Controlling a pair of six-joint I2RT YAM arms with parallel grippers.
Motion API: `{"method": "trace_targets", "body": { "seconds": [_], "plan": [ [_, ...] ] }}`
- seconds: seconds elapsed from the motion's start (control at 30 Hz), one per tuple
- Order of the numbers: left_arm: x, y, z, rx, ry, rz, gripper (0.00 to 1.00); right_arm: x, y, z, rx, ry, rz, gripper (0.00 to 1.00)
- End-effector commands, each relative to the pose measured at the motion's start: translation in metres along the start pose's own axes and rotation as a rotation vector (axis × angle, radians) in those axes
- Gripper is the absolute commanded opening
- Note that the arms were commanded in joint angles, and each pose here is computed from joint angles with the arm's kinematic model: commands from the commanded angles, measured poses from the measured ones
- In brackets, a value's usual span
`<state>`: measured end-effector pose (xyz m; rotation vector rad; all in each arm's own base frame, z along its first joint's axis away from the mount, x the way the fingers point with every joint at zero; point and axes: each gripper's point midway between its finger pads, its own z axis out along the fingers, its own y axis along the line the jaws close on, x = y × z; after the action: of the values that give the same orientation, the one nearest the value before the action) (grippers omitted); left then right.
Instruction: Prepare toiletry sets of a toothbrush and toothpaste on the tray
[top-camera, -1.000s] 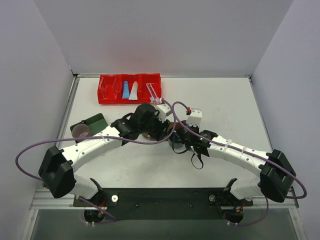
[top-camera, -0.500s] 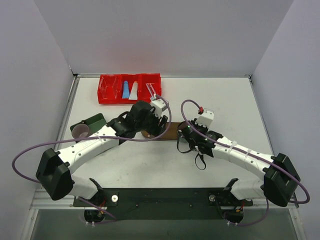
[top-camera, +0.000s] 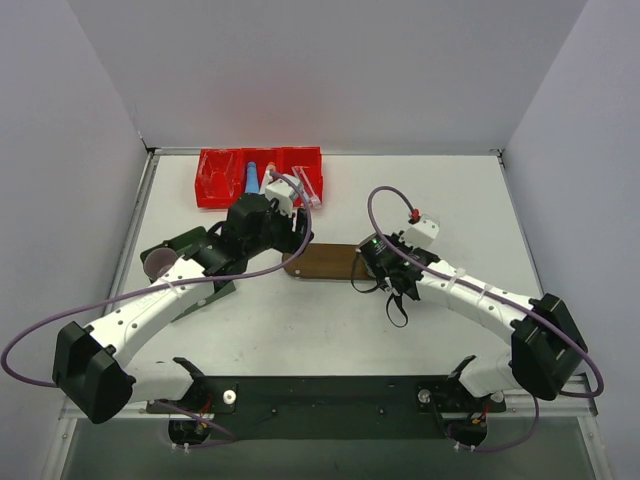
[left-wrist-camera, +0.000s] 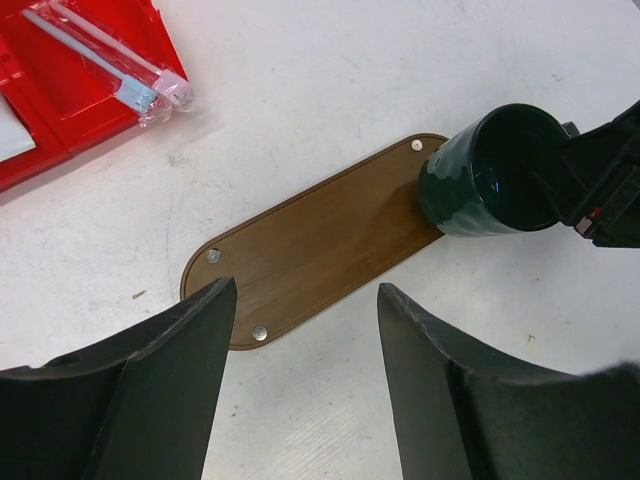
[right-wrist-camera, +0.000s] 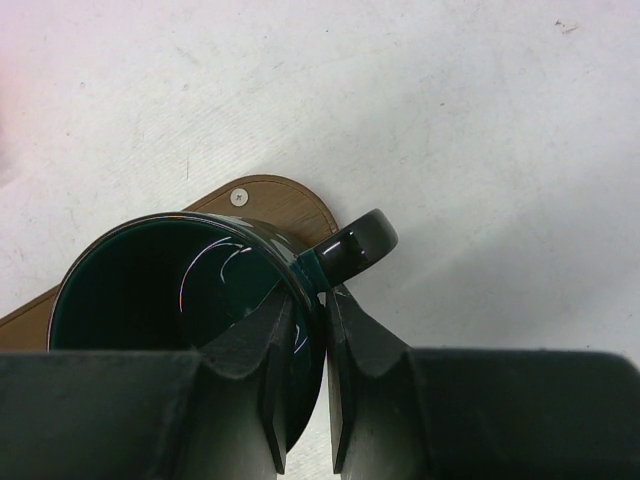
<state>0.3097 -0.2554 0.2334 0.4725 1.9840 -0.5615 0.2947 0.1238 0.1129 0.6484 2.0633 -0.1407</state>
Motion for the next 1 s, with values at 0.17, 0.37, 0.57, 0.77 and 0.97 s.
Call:
{"method": "trace_targets", "body": {
  "seconds": [0.17,0.37,0.57,0.77,0.97],
  "plan": [
    [-0.028,0.010,-0.012,-0.060,-0.121,-0.025,0.69,-0.026,0.004,0.006,0.093,-0.075,0.110,0.00],
    [-0.039,0.027,-0.024,-0.118,-0.189,-0.049,0.70,-0.025,-0.004,0.012,0.133,-0.086,0.088,0.00],
    [-0.039,0.030,-0.023,-0.119,-0.185,-0.058,0.70,-0.023,-0.003,0.016,0.148,-0.094,0.077,0.00],
    [-0.039,0.030,-0.023,-0.120,-0.185,-0.062,0.70,-0.022,-0.003,0.019,0.161,-0.103,0.080,0.00],
    [-0.038,0.031,-0.022,-0.122,-0.184,-0.060,0.70,-0.020,-0.005,0.025,0.180,-0.107,0.068,0.00]
  ]
}}
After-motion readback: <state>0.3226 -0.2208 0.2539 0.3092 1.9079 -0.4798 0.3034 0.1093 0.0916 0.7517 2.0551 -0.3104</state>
